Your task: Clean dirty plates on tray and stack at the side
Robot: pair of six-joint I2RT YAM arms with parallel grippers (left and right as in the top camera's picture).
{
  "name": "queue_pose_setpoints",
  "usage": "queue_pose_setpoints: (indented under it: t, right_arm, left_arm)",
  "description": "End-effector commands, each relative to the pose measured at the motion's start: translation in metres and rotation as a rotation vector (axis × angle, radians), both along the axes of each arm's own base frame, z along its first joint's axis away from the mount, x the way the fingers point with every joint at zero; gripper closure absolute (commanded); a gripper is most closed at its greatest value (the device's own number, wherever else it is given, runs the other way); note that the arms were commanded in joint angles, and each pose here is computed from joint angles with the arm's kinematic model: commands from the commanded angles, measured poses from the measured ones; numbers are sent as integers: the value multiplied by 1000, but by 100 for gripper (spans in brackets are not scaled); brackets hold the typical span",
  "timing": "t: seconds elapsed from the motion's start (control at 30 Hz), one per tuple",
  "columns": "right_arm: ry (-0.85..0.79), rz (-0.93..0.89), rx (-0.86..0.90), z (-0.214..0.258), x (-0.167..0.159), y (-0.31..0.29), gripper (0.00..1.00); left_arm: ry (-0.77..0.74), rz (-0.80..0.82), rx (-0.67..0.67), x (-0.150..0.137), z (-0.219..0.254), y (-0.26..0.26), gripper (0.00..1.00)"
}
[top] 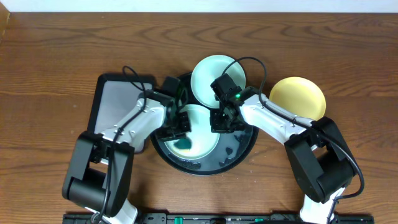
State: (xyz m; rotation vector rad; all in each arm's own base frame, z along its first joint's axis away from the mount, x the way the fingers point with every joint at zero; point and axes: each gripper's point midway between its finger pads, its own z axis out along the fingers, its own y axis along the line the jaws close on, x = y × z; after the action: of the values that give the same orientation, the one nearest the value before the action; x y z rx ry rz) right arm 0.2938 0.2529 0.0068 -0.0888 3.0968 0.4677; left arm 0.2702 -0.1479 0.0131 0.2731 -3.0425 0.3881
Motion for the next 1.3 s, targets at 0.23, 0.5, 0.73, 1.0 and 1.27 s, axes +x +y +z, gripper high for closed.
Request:
queue_pose_setpoints:
  t: [0.23,0.5,0.73,1.0,1.27]
  right_arm:
    - [-8,4,0,1,3,3,99]
    - [-9,7,8,1,4,4,99]
    - [-7,7,12,2,4,4,99]
    - [-133,115,22,36,20,7,99]
    - [-416,183,-113,105,35,-12,99]
  left_arm:
    - [-201,78,37,54,3,7,92]
    - [-270,123,48,96,60,44,93]
    - [-370,68,36,106,119,45,92]
    - [-406,121,40,108,137,66,93]
    - [-405,153,48,111,136,80,93]
